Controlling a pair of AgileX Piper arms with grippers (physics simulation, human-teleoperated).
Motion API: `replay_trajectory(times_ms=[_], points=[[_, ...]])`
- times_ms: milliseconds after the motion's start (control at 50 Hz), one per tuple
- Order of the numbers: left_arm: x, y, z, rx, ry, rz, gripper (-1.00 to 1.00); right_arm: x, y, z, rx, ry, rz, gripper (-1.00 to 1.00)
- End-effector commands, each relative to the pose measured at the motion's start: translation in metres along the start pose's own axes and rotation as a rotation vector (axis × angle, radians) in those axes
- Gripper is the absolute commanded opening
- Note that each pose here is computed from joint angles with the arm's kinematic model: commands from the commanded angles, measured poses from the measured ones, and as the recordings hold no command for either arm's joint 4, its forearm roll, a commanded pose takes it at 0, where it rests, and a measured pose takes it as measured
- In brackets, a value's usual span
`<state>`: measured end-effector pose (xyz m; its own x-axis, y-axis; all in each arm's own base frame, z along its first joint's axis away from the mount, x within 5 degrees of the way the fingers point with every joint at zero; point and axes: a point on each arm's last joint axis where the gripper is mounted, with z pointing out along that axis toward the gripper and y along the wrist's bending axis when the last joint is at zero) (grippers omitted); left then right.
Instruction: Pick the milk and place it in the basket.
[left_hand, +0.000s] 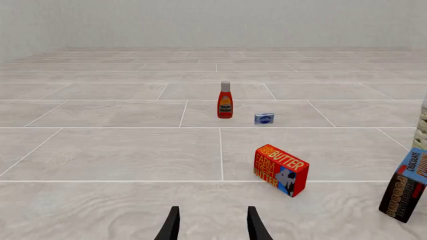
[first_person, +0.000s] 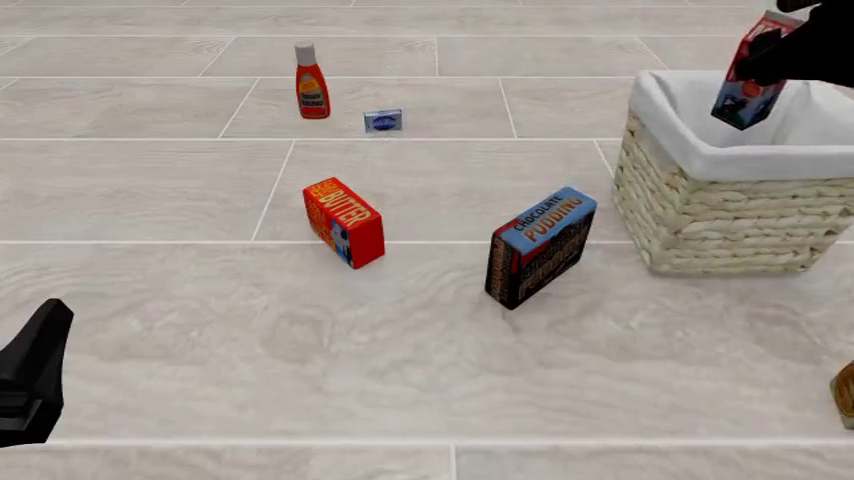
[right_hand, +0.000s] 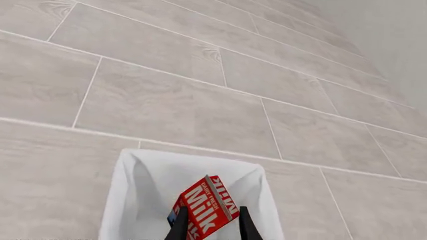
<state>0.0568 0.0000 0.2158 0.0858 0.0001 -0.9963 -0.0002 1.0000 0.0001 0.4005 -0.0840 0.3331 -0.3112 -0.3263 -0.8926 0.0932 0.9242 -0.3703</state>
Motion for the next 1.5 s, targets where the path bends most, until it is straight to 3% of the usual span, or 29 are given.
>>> replay_trajectory(times_ms=[20,500,1440,1460,1500], points=[[0.0,0.0,0.0,0.0,0.0,0.0,1.0,0.01,-0.003,0.015,0.017,0.0,0.022,-1.0],[0.0,0.0,0.0,0.0,0.0,0.0,1.0,0.046,0.002,0.05,0.005,0.076,0.015,-1.0],[0.0,0.0,0.0,0.0,0.0,0.0,1.0,0.065,0.01,0.076,-0.018,0.129,0.01,-1.0],[0.0,0.0,0.0,0.0,0.0,0.0,1.0,0.065,0.009,0.076,-0.017,0.129,0.011,1.0],[0.0,0.0,0.0,0.0,0.0,0.0,1.0,0.064,0.008,0.074,-0.015,0.129,0.011,1.0]])
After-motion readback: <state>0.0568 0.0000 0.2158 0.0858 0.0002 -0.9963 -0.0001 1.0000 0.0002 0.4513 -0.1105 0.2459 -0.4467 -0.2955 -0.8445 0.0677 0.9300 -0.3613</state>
